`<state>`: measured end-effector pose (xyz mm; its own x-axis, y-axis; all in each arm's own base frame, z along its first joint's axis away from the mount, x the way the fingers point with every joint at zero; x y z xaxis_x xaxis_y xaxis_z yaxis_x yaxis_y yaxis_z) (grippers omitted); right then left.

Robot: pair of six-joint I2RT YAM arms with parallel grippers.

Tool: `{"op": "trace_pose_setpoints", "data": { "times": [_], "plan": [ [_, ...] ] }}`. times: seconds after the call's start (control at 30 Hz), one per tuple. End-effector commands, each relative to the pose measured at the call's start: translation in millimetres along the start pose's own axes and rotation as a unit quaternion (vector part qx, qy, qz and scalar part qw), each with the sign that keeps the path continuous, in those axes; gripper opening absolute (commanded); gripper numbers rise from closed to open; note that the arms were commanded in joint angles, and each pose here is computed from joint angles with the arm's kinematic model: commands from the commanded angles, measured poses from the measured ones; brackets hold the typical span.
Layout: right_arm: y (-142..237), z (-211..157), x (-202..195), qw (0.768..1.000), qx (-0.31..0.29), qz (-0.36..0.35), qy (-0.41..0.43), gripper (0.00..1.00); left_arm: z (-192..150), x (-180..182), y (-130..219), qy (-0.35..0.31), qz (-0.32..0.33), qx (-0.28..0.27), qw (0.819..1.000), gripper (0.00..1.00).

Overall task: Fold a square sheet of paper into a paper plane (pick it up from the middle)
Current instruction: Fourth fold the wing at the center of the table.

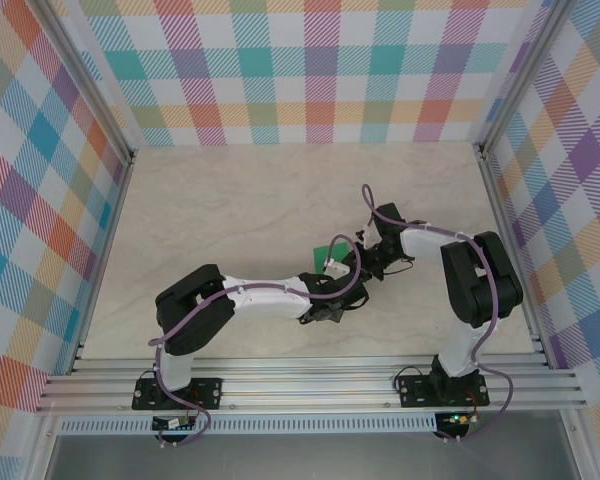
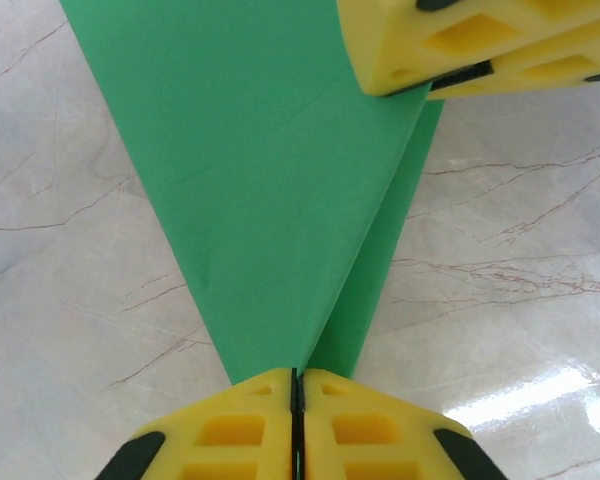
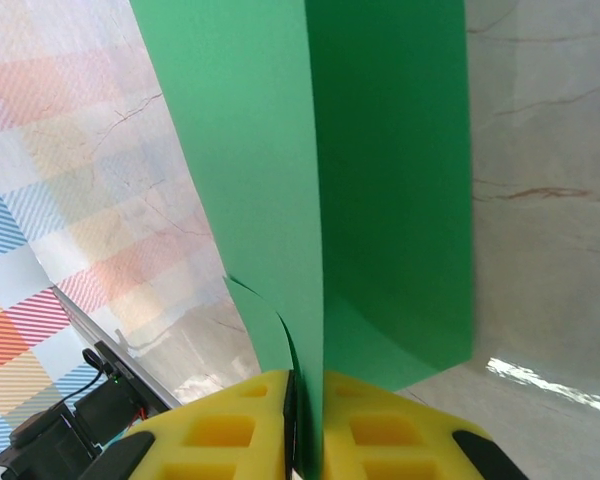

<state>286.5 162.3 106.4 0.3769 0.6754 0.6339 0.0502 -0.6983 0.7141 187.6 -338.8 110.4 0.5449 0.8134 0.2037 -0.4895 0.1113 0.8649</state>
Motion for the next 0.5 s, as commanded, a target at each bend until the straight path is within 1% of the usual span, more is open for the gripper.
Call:
{"op": "trace_pose_setpoints", "data": {
  "times": [0.0, 0.07, 0.17, 0.2, 0.27, 0.33, 0.47],
  "plan": [
    [2, -1, 5, 1.0, 0.005, 0.0, 0.009, 0.16, -2, 4, 8, 0.017, -0.001, -0.017, 1.0, 0.05],
    [3, -2, 7, 1.0, 0.005, 0.003, 0.014, 0.17, -4, 6, 7, 0.027, -0.011, -0.017, 0.999, 0.01],
    [6, -4, 10, 1.0, 0.002, 0.007, 0.022, 0.21, -7, 10, 7, 0.043, -0.029, -0.023, 0.998, 0.0],
    [7, -4, 11, 1.0, 0.001, 0.007, 0.024, 0.23, -8, 13, 6, 0.049, -0.035, -0.025, 0.998, 0.0],
    [11, -6, 13, 0.999, -0.005, 0.005, 0.032, 0.29, -9, 16, 5, 0.068, -0.068, -0.038, 0.995, 0.0],
    [17, -8, 15, 0.999, -0.017, 0.002, 0.04, 0.37, -11, 21, 5, 0.086, -0.097, -0.049, 0.99, 0.0],
    [30, -14, 20, 0.997, -0.044, -0.002, 0.058, 0.45, -16, 35, 6, 0.121, -0.161, -0.073, 0.977, 0.0]
  ]
}}
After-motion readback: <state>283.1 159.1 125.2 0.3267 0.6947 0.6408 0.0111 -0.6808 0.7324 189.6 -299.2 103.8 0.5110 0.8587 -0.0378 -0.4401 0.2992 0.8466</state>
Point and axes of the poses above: each hand's point on the last joint's axis, 136 mm out from that joint toward the fingers, its own y axis back along the fingers, its own x axis along the line the jaws close on, z = x × y, the point moved 9 cm from there along y, back along the fingers, and after that the axes turned 14 degrees about -y, right-handed, at the moved point
